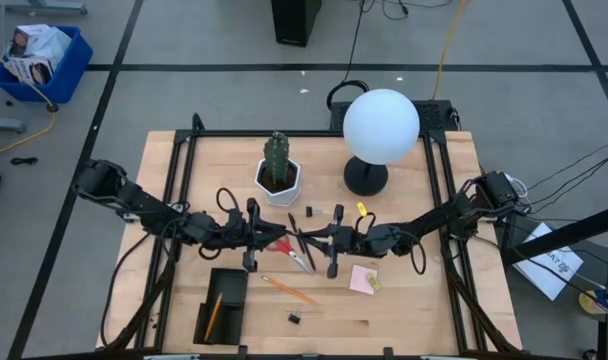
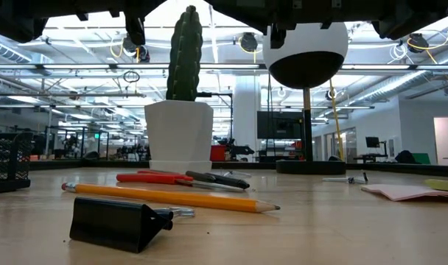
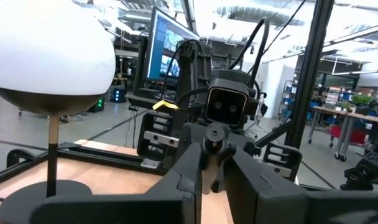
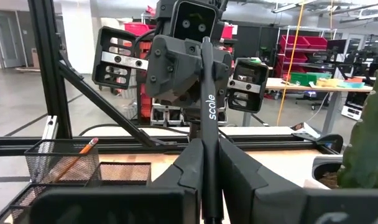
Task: Pick and place office supplies into organizer
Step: Put the left pen in the desk organizer
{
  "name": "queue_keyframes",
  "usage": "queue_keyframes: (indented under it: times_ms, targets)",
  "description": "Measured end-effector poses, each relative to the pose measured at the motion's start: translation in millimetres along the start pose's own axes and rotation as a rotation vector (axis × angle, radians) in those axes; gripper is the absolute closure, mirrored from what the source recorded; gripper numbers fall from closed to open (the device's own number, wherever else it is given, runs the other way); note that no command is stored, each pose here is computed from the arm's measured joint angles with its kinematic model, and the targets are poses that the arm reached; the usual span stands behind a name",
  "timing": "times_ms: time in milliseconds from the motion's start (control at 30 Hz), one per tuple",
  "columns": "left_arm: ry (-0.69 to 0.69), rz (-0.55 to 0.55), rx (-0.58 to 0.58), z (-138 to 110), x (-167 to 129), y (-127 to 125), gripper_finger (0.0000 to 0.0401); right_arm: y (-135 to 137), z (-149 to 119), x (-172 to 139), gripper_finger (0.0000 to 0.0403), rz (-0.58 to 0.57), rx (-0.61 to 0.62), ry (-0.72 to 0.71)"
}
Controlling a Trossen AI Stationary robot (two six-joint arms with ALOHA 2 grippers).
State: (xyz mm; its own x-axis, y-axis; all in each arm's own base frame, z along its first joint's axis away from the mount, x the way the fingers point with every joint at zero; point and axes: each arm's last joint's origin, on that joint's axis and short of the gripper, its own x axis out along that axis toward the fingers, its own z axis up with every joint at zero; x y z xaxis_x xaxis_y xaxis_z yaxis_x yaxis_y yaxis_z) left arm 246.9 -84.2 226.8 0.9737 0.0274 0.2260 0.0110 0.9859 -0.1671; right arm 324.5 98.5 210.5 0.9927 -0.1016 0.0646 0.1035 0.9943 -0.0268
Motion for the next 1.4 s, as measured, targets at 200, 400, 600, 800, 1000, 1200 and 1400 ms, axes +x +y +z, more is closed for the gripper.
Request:
queue_keyframes:
  times_ms: [200,400,600,800,1000,1200,1400]
  targets:
    - [0.012,-0.096,-0.019,-0.8,-2.6,-8.5,0.0353,7.5,4.4,-3.2,0.0280,0.041,0.009,-0.040]
    - [0.032,-0.155,-0.029,-2.7,-8.8,-22.6,0.0354,15.6,9.3,-7.4,0.0229,0.061,-0.002,-0.083]
    - [0.095,-0.226,-0.080,-2.3,-20.4,-39.8,0.0354,27.7,10.0,-13.7,0.0217,0.098,-0.017,-0.084]
    - [0.161,-0.270,-0.141,6.8,-36.4,-53.2,0.0353,40.4,10.3,-20.7,0.0229,0.140,-0.043,-0.083]
    - [0.247,-0.265,-0.184,24.3,-61.8,-60.6,0.0352,47.0,10.1,-24.7,0.0234,0.161,-0.065,-0.081]
    - [0.303,-0.277,-0.213,44.2,-94.5,-65.6,0.0351,45.9,7.8,-23.9,0.0236,0.155,-0.078,-0.059]
    - [0.357,-0.426,-0.219,60.0,-126.8,-69.9,0.0351,42.3,5.3,-22.5,0.0237,0.084,-0.089,-0.030]
